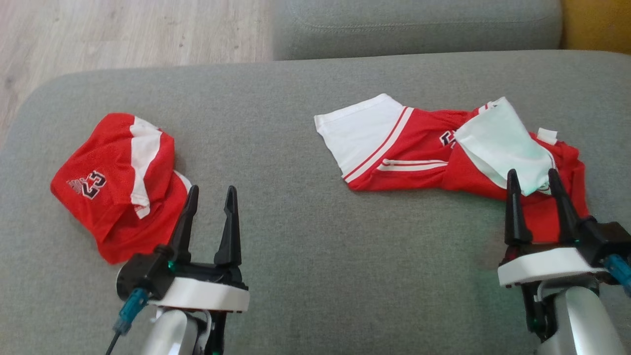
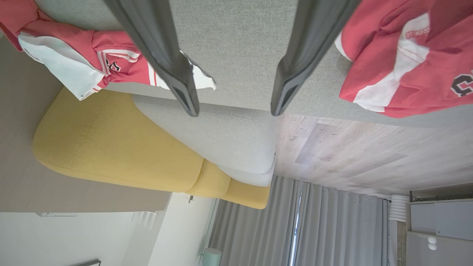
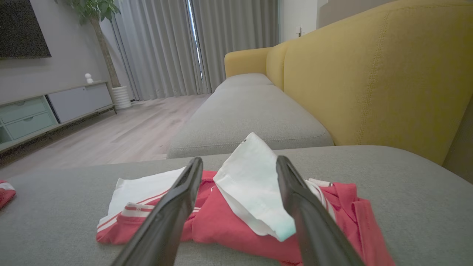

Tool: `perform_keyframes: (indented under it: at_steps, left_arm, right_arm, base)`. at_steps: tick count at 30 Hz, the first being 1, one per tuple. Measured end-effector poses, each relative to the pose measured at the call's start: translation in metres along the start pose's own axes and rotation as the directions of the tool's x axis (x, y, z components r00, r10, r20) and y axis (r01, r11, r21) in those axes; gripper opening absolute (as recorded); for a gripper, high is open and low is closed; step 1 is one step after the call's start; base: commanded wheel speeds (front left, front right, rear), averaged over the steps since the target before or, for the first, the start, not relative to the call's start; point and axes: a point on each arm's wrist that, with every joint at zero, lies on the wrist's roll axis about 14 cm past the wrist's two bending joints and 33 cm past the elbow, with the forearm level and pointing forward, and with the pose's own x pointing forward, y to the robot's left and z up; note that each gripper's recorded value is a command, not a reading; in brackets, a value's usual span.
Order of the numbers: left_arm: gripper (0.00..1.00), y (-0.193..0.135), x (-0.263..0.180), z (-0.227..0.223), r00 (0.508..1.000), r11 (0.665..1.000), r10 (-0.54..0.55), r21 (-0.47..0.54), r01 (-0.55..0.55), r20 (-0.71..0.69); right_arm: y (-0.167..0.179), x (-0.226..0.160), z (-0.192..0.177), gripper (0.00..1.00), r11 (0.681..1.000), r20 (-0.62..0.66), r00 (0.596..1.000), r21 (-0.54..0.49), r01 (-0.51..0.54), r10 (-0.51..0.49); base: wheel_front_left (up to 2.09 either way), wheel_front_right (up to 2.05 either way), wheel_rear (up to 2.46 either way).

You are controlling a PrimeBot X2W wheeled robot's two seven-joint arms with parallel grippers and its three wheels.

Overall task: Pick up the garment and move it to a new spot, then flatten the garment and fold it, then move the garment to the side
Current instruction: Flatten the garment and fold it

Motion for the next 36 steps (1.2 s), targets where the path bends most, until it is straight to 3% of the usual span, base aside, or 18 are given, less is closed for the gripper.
perform_keyframes:
  at_steps: [7,15,23,24,26,27,36]
  left_arm:
    - [1.0,0.007,-0.001,-0.007,1.0,1.0,0.022,-0.003,-0.022,-0.021]
    - [1.0,0.016,-0.002,-0.022,0.997,0.999,0.046,-0.014,-0.047,-0.063]
    - [1.0,0.021,0.002,-0.021,0.996,0.998,0.062,-0.006,-0.062,-0.062]
    - [1.0,0.021,0.003,-0.022,0.996,0.998,0.062,-0.006,-0.062,-0.063]
    - [1.0,0.021,0.003,-0.023,0.996,0.998,0.06,-0.007,-0.061,-0.066]
    - [1.0,0.021,0.003,-0.023,0.996,0.998,0.059,-0.007,-0.06,-0.068]
    - [1.0,0.015,0.003,-0.022,0.997,0.999,0.041,-0.006,-0.042,-0.066]
  right_arm:
    - [0.0,0.006,-0.028,1.0,0.994,-0.093,0.996,-0.102,-0.025,0.016]
    - [-0.023,0.034,-0.064,1.0,0.978,-0.249,0.967,-0.21,0.002,-0.056]
    - [-0.031,0.036,-0.087,1.0,0.974,-0.32,0.944,-0.225,0.009,-0.082]
    - [-0.032,0.037,-0.086,0.82,0.974,-0.318,0.944,-0.227,0.01,-0.084]
    - [-0.033,0.039,-0.087,0.15,0.973,-0.318,0.944,-0.23,0.013,-0.087]
    - [-0.033,0.039,-0.087,0.0,0.973,-0.322,0.943,-0.23,0.014,-0.09]
    - [-0.027,0.043,-0.072,0.0,0.983,-0.258,0.964,-0.182,0.022,-0.069]
  base:
    - [0.0,0.0,0.0]
    - [0.0,0.0,0.0]
    - [0.0,0.0,0.0]
    - [0.0,0.0,0.0]
    - [0.0,0.0,0.0]
    - [0.0,0.0,0.0]
    - [0.0,0.0,0.0]
